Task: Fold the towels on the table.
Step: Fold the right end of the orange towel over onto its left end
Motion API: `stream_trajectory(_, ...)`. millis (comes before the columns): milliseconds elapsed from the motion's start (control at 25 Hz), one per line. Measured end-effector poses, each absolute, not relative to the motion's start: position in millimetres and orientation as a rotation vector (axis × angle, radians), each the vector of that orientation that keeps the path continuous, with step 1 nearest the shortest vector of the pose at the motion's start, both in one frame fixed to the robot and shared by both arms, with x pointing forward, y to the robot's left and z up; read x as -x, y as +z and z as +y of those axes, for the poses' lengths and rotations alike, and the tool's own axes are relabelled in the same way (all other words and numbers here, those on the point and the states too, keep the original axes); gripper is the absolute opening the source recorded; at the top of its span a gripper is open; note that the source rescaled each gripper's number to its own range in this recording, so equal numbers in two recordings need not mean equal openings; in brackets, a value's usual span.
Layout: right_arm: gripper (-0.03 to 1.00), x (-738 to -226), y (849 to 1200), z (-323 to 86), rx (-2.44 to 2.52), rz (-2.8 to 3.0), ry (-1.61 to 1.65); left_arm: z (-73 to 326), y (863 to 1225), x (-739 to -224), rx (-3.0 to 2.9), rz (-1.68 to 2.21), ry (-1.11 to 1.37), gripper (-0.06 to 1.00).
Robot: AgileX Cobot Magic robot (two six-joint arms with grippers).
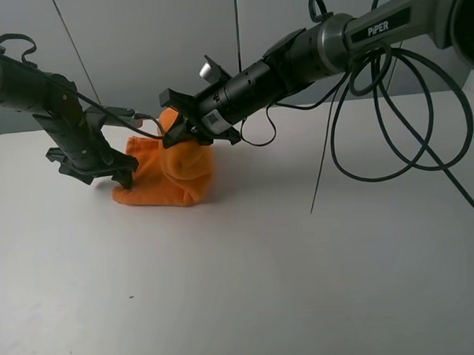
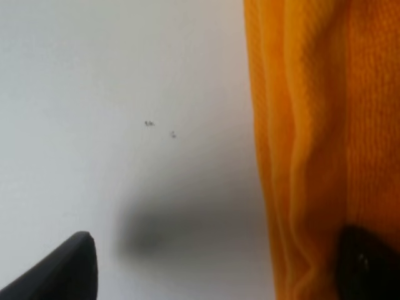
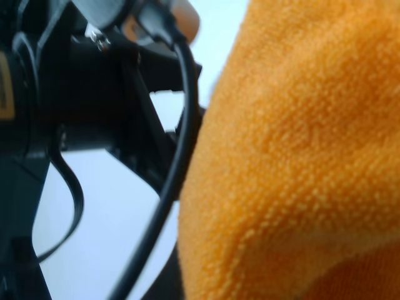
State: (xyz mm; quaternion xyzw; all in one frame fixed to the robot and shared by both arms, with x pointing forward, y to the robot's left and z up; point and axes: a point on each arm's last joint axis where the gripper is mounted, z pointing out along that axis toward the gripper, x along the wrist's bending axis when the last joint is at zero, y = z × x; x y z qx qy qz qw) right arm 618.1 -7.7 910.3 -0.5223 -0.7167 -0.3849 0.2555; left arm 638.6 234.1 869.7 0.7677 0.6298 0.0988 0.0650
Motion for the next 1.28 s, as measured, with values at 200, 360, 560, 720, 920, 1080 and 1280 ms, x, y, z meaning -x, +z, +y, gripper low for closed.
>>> stream_trajectory(200,0.07,-617,909,-7,1.412,-1.962,-1.035,234,870,-639,-2.313,1.9,0.299,1.0)
stream_trajectory(360,0.07,-622,908,-10,1.446,-1.96,-1.053,233,870,-639,-2.314,1.897,0.3,1.0)
stream_trajectory(560,0.07,-622,897,-4,1.48,-1.86,-1.06,233,870,-639,-2.311,1.895,0.301,1.0)
stream_trajectory(720,0.07,-621,885,1,1.5,-1.786,-1.048,233,870,-639,-2.306,1.893,0.303,1.0)
stream_trajectory(920,0.07,-624,883,4,1.562,-1.757,-1.086,233,870,-639,-2.304,1.895,0.302,1.0)
stream_trajectory(1080,0.07,-628,880,4,1.637,-1.711,-1.111,233,870,-640,-2.3,1.894,0.303,1.0)
stream_trajectory(1280,0.07,-626,872,1,1.695,-1.679,-1.1,231,870,-640,-2.297,1.889,0.305,1.0)
